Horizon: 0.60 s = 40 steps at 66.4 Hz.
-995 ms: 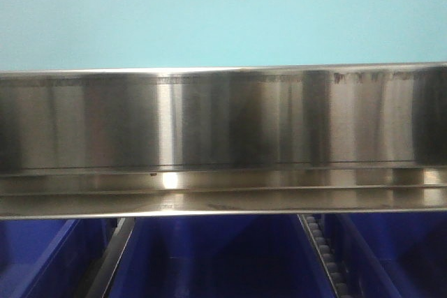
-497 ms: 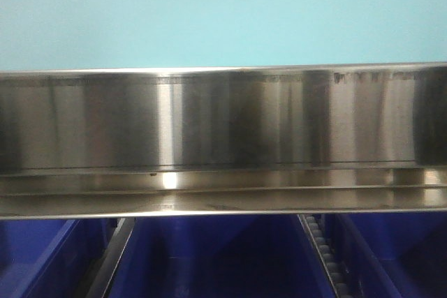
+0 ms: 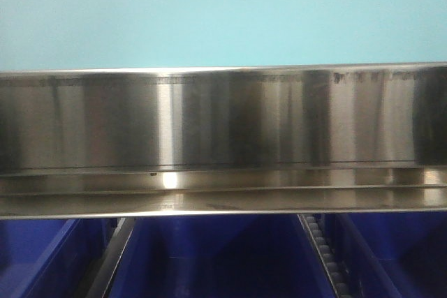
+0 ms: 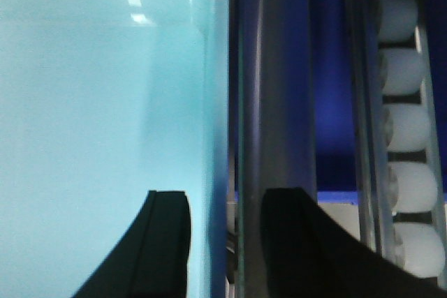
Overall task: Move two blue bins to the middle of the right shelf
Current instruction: 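Lift the light-blue bin upward off the shelf with both grippers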
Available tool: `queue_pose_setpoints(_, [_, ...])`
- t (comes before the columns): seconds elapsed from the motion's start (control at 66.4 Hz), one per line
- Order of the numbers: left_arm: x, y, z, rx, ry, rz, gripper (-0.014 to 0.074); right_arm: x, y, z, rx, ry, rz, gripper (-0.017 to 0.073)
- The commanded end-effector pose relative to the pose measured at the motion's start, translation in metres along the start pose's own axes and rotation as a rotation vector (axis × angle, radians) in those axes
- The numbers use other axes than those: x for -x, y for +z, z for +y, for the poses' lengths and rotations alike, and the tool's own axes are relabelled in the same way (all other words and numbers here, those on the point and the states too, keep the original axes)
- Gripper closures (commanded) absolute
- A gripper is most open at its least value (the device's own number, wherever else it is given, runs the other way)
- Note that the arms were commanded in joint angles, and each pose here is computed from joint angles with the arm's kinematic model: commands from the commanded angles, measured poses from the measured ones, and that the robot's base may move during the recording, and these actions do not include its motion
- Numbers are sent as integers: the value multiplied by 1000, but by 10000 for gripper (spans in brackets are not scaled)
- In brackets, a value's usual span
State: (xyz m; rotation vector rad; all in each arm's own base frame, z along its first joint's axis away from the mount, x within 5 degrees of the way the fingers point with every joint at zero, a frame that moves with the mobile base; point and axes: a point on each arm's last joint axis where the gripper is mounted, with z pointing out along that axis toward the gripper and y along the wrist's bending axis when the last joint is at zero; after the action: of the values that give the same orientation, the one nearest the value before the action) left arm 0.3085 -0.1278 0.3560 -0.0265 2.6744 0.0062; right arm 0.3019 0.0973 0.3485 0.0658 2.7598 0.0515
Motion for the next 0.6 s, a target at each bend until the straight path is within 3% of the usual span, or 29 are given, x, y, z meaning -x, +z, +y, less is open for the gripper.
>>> queue_pose_setpoints(0.0, [-1,-1,0,20,-9,-3,379,-4,7,-3,-20,0,20,396])
queue_pose_setpoints(0.588, [-2,1,0,27,-8,10,382,2,-1,-1,-3,4,-19,396])
